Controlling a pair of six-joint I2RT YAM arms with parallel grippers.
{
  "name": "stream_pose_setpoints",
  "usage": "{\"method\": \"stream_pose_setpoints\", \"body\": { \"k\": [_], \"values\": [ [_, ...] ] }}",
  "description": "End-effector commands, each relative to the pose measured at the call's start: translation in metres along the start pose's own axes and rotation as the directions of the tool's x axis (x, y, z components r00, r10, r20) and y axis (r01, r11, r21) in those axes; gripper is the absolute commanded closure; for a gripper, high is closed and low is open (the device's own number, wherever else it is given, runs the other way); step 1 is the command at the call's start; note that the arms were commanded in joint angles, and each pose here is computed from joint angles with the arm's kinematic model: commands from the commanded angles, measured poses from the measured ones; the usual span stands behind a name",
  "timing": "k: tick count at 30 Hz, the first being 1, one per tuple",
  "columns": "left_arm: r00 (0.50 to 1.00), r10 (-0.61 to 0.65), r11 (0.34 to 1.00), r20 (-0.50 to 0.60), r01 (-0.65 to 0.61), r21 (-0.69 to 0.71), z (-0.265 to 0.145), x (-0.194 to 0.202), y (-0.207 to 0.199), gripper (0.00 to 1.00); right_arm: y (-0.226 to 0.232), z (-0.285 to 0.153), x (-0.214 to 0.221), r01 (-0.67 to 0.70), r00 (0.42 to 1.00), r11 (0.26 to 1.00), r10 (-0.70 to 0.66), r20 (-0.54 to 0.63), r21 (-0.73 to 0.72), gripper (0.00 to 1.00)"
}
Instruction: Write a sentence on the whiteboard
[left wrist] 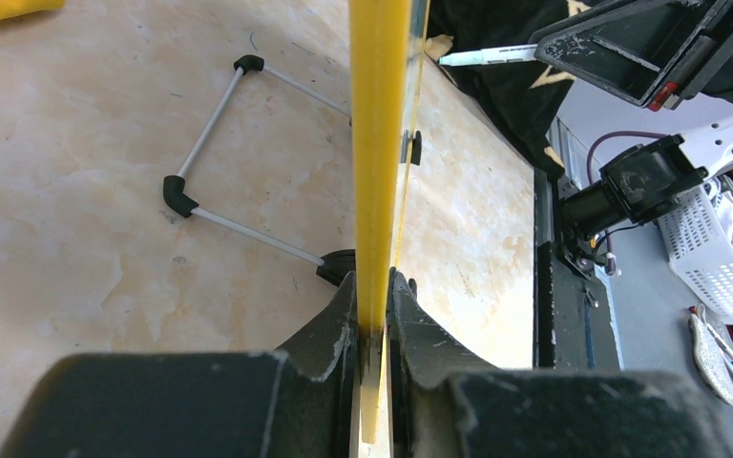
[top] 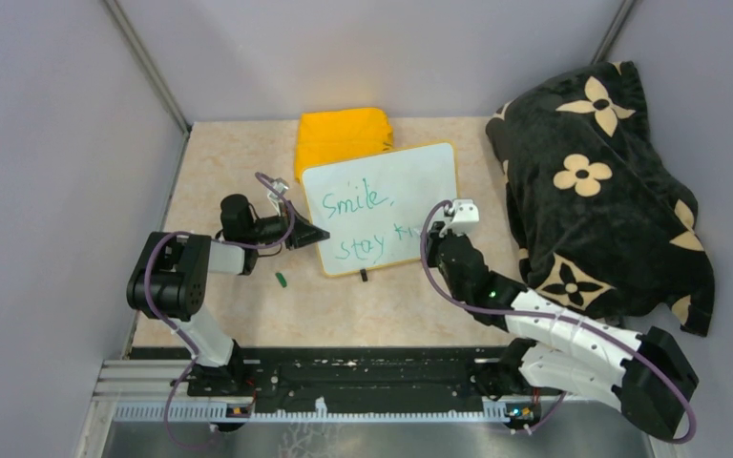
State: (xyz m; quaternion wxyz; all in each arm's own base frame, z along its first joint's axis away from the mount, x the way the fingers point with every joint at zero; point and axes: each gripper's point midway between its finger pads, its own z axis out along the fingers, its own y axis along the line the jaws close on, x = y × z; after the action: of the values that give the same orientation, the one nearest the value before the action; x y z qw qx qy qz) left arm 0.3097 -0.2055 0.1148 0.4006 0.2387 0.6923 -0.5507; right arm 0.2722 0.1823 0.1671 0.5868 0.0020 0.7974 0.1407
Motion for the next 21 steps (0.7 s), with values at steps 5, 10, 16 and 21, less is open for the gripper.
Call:
{"method": "stream_pose_setpoints", "body": {
  "k": [5,10,16,21],
  "values": [
    [0.999,-0.031,0.998,-0.026,0.030,-0.061,0.004,0.014,0.012,1.00,0.007,0.008,-0.036,-0.035,0.996,0.999,0.034,0.084,0.009,1.00],
    [0.999,-0.029,0.998,-0.026,0.027,-0.060,0.004,0.014,0.011,1.00,0.003,0.013,-0.033,-0.032,0.997,0.999,0.031,0.073,0.020,1.00],
    [0.999,-0.030,0.998,-0.027,0.028,-0.060,0.004,0.014,0.011,1.00,0.000,0.016,-0.025,-0.026,0.998,0.999,0.025,0.056,0.028,1.00],
    [0.999,-0.031,0.998,-0.028,0.030,-0.061,0.004,0.014,0.012,1.00,-0.003,0.015,-0.016,-0.028,0.999,0.999,0.027,0.037,0.031,1.00]
  ]
}}
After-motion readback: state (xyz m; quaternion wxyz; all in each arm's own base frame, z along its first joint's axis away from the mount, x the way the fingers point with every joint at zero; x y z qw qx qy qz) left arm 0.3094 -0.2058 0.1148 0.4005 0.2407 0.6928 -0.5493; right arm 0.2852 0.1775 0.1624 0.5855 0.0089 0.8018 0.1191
